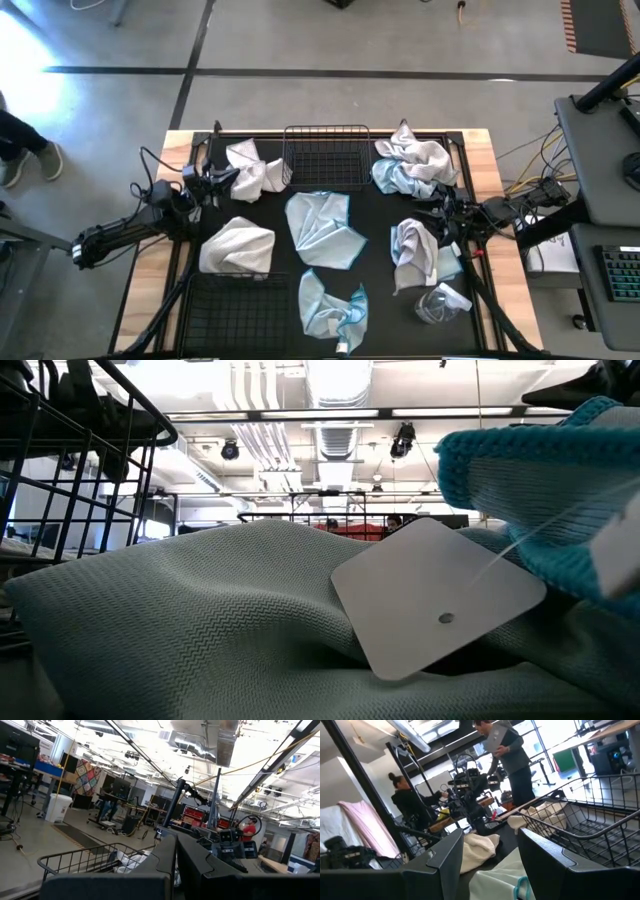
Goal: Sort microfiber towel by color & place in baskets
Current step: Put the top right white microfiber cloth into the top wire basket
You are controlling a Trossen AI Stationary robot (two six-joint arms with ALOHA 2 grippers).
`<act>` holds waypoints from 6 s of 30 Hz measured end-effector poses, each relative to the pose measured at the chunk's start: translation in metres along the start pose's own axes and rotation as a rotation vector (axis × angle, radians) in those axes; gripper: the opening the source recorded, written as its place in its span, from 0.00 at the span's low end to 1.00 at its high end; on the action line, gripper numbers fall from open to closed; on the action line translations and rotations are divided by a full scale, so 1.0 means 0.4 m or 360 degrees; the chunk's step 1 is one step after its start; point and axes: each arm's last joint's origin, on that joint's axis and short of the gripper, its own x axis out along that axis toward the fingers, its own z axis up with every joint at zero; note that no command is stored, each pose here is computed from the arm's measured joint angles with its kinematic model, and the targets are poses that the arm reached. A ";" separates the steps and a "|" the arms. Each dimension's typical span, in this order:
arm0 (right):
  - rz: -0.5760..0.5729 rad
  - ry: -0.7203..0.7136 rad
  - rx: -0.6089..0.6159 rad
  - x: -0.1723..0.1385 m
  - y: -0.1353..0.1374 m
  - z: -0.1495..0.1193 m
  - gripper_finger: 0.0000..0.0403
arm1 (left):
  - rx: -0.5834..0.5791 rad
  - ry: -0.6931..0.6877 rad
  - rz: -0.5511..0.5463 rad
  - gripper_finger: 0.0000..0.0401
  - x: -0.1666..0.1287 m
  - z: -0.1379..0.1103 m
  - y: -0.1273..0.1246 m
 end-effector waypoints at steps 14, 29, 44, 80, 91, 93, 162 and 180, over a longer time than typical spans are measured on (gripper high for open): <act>-0.0072 -0.0259 0.0193 -0.003 0.005 0.038 0.45 | -0.0080 -0.0110 -0.0042 0.00 -0.001 0.017 -0.006; -0.0040 -0.0429 0.0044 -0.013 0.076 0.234 0.45 | -0.0128 -0.0577 -0.0227 0.00 -0.016 0.111 -0.038; -0.0197 0.0066 -0.0267 0.013 0.172 0.438 0.45 | 0.0222 0.0033 0.0008 0.00 0.045 0.363 -0.127; -0.1105 0.1095 -0.0192 0.002 0.186 0.496 0.45 | 0.0506 0.1052 0.0623 0.00 0.163 0.437 -0.140; -0.1296 0.0962 -0.0327 0.031 0.180 0.468 0.45 | 0.0536 0.1034 0.0756 0.00 0.162 0.425 -0.130; -0.1347 0.0925 -0.0323 0.034 0.177 0.468 0.45 | 0.0546 0.1035 0.0751 0.00 0.161 0.425 -0.130; -0.1816 0.1825 0.0218 0.266 -0.388 0.342 0.45 | 0.0629 0.0924 0.0691 0.00 0.087 0.461 -0.139; -0.1804 0.2188 0.0354 0.248 -0.449 0.291 0.45 | 0.0631 0.0939 0.0694 0.00 0.085 0.460 -0.138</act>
